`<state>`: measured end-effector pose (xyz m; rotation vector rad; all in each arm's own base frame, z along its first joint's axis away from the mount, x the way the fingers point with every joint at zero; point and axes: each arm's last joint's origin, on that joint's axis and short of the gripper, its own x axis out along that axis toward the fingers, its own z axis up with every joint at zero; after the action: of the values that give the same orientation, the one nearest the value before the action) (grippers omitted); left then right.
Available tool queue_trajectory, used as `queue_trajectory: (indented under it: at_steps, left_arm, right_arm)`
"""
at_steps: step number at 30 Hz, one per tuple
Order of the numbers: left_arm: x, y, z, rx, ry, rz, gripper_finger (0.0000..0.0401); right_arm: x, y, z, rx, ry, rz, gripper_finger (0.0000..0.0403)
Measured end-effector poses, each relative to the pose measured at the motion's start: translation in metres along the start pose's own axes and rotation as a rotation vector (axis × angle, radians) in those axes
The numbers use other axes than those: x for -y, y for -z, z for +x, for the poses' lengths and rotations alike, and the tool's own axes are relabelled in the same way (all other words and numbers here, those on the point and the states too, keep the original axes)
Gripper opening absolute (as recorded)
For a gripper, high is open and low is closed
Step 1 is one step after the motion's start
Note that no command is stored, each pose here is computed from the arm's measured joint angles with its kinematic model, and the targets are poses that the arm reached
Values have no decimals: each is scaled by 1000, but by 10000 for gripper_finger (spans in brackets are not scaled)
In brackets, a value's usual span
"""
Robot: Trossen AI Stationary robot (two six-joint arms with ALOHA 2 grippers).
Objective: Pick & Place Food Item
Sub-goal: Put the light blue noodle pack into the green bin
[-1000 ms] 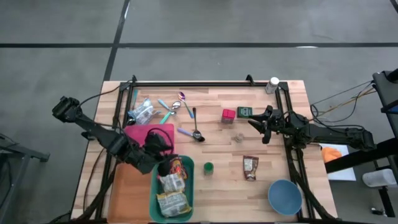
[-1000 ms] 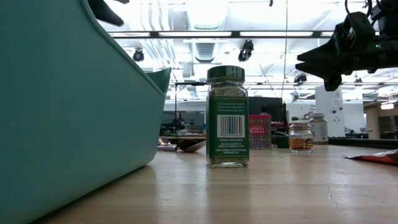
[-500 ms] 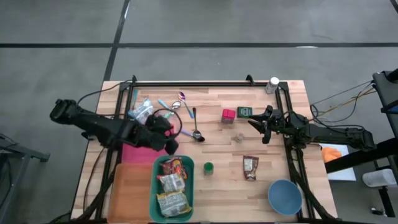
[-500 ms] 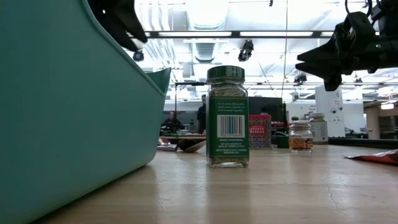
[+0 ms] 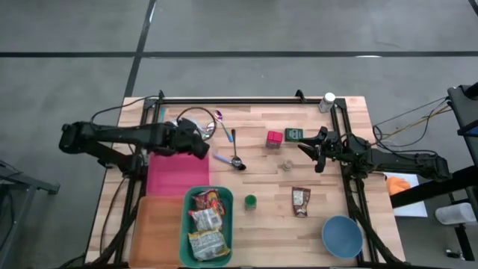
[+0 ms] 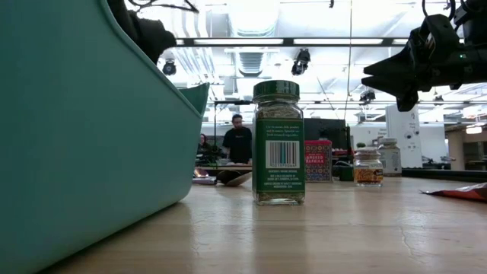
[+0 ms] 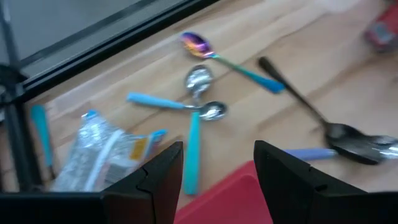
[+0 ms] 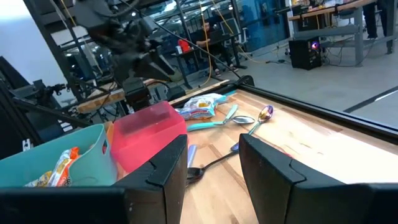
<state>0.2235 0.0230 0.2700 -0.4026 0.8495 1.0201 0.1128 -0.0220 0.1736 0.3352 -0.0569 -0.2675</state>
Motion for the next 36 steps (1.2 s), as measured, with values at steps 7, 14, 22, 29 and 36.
queue_trajectory:
  at_steps: [7,14,22,29,36]
  left_arm:
    - [-20,-12,17,-58,-85,-69,220]
    - [-46,-26,35,-94,-189,-121,312]
    - [-60,-19,64,-141,-180,-16,349]
    - [-67,-5,83,-157,-191,-2,349]
    - [-75,11,93,-231,-212,-14,349]
  right_arm:
    - [0,0,0,1,0,0,142]
    - [0,0,0,0,0,0,142]
    - [0,0,0,1,0,0,142]
    - [0,0,0,0,0,0,142]
    - [0,0,0,1,0,0,142]
